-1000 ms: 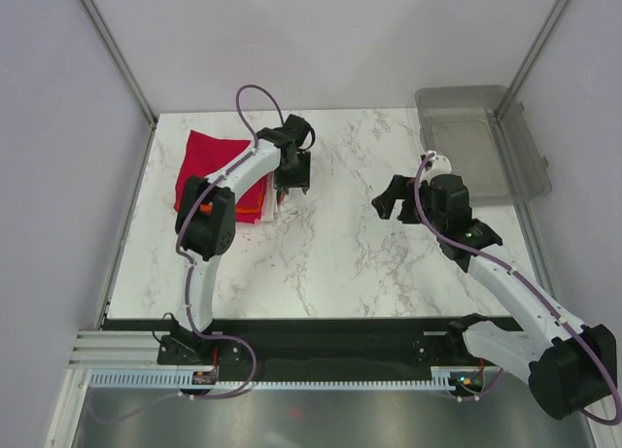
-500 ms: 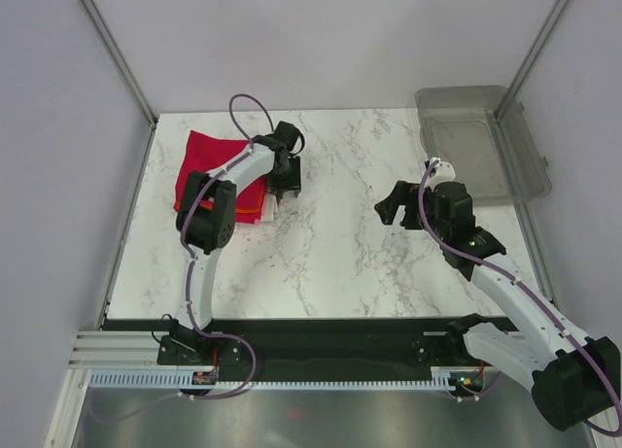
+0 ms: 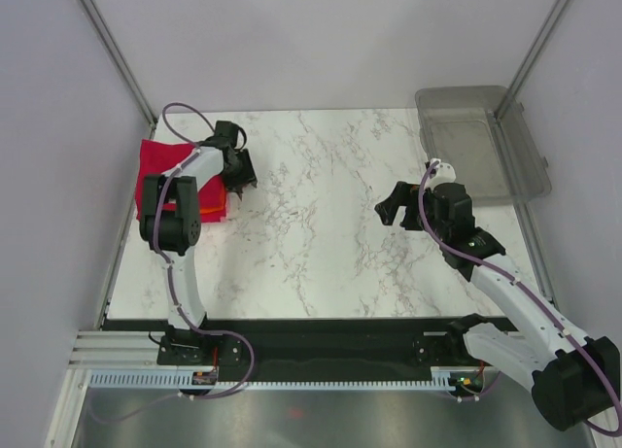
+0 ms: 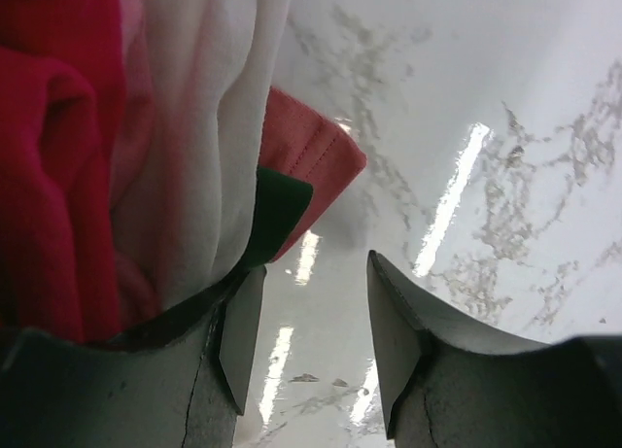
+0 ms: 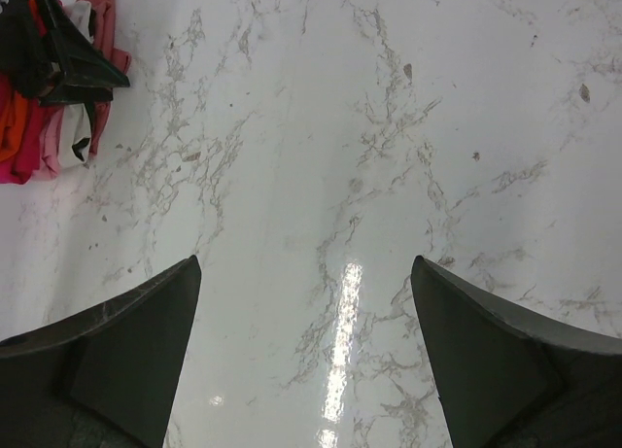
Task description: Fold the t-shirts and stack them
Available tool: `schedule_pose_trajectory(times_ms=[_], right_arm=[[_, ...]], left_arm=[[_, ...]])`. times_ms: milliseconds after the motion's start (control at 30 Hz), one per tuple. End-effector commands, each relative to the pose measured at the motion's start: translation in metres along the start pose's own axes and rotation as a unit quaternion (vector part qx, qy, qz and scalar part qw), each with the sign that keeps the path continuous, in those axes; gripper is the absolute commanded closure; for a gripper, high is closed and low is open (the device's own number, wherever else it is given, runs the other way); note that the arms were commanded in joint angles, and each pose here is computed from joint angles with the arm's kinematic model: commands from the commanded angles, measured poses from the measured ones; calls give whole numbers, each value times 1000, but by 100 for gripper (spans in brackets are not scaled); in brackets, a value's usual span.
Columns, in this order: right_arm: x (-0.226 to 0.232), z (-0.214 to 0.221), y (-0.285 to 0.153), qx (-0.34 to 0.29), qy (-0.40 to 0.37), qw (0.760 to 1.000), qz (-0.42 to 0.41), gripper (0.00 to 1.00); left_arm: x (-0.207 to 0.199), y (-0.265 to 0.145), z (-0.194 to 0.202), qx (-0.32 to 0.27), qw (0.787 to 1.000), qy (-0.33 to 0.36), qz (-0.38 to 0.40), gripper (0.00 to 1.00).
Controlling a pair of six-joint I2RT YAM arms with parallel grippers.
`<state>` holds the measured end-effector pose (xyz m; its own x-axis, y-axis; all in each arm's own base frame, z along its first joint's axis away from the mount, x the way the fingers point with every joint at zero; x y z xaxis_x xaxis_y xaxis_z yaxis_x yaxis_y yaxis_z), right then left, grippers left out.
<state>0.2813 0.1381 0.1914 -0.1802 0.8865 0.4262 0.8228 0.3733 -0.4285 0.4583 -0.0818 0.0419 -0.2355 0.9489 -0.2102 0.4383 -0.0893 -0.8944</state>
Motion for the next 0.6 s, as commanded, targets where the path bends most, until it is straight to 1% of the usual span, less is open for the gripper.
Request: schedule_pose_trajectory(times_ms=[0, 67, 133, 167, 200, 233, 267, 300, 333, 367, 400, 500, 533, 567], right_arm=[[1, -7, 1, -13, 2, 1000, -1, 3], [-1, -6, 2, -13, 2, 1000, 4, 2], [-2, -5, 2, -12, 1, 1000, 6, 2], [-4, -4, 2, -13, 1, 1000, 10, 2], [-5, -3, 2, -13, 1, 1000, 13, 2], [-6, -3, 2, -14, 1, 1000, 15, 2], [-7, -3, 2, -14, 2, 1000, 18, 2], [-8, -1, 2, -13, 4, 1000, 20, 2], [-8, -2, 2, -14, 5, 1000, 19, 2], [-12, -3, 2, -20, 7, 999, 30, 2], [-9, -2, 1, -18, 4, 1000, 22, 2], [-14, 1, -5, -26, -2, 999, 31, 2], [-17, 1, -7, -30, -5, 999, 35, 2], [-20, 2, -9, -36, -8, 998, 41, 2]], left_arm=[[37, -2, 1, -5, 998, -7, -58, 44], [34, -6, 2, -15, 999, -13, -46, 43], [16, -24, 0, -35, 999, -10, -10, 41], [5, -25, 6, -44, 999, 0, 20, 37], [-8, -47, 1, -71, 997, 8, 39, 35], [-24, -56, 7, -82, 995, 24, 51, 32], [-27, -59, 18, -82, 995, 30, 53, 28], [-37, -80, 14, -109, 991, 34, 63, 27], [-50, -88, 22, -111, 990, 46, 76, 26], [-49, -95, 26, -120, 989, 45, 68, 24], [-57, -111, 35, -131, 987, 52, 82, 23], [-65, -136, 49, -155, 981, 54, 100, 18], [-62, -151, 59, -169, 978, 53, 110, 9], [-60, -155, 67, -174, 977, 46, 113, 1]])
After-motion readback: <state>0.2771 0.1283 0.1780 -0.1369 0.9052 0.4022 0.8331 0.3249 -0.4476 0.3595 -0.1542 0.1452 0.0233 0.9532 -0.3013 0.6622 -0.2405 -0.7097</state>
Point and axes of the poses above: each gripper's point midway between its finger pads, its own y axis out along the fingers, its own x axis along the line the jaws close on, z = x × y, the point moved 2 cm from there along -y, back along the fingers, and after that the axes turned 1 degree about -y, right-handed, at the moved point
